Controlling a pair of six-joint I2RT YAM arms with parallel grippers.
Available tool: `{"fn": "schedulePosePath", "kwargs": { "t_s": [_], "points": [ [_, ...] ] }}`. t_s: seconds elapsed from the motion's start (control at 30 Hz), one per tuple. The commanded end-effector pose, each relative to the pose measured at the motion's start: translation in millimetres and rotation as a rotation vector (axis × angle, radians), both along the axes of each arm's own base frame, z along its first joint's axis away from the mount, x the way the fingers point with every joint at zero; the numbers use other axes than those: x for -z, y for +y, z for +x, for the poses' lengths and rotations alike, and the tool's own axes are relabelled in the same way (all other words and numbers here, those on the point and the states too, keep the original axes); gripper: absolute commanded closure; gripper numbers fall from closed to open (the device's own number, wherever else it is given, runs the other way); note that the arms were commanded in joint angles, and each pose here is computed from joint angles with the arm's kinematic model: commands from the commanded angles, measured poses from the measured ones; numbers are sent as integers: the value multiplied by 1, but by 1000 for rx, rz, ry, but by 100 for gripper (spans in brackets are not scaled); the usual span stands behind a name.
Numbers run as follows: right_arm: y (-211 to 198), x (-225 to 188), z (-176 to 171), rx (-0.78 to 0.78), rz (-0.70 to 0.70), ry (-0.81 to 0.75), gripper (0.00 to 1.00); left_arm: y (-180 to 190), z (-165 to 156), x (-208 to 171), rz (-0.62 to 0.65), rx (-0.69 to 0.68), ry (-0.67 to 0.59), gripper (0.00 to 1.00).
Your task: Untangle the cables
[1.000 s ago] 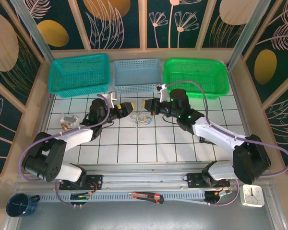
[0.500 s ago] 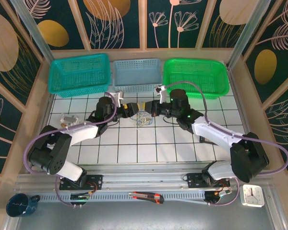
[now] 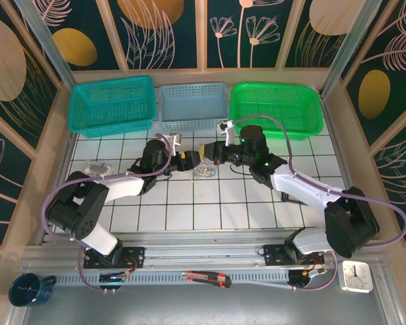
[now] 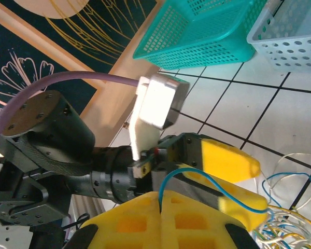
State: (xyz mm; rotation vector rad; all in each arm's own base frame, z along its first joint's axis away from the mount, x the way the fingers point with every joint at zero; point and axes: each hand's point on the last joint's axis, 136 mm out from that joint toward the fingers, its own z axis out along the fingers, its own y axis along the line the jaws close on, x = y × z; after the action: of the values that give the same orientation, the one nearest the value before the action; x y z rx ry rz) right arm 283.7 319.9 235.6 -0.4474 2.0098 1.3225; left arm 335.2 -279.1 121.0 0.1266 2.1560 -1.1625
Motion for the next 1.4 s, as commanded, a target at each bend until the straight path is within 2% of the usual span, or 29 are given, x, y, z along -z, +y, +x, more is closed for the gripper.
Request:
{"fn": "schedulePosePath", "kwargs": {
  "t_s": [0.0,0.23,0.4,0.67,0.77,0.97,1.1,1.23,1.37],
  "points": [
    [1,-26,-5,-35,69,-39,100,-15,11,-14,-19,20,-63,26],
    [-4,-67,-18,-80,172,-95,100,-18,10,1,-13,20,-37,49],
    [-12,-70,-16,-66,217,-91,100,-13,6,8,-10,6,-25,61],
    [-23,-42,-5,-13,209,-34,100,-6,3,7,9,-13,-36,67],
    [-25,-34,-5,2,201,-20,100,-3,5,2,29,-27,-52,62],
    [-42,-24,9,79,183,-2,100,11,11,-13,95,-92,-95,39],
    [-47,-19,12,101,179,11,100,25,11,-23,141,-146,-128,28],
    [-50,-13,15,116,171,21,100,31,4,-39,138,-140,-176,24],
    [-51,-8,18,133,161,26,100,24,-12,-54,98,-65,-196,24]
  ]
}}
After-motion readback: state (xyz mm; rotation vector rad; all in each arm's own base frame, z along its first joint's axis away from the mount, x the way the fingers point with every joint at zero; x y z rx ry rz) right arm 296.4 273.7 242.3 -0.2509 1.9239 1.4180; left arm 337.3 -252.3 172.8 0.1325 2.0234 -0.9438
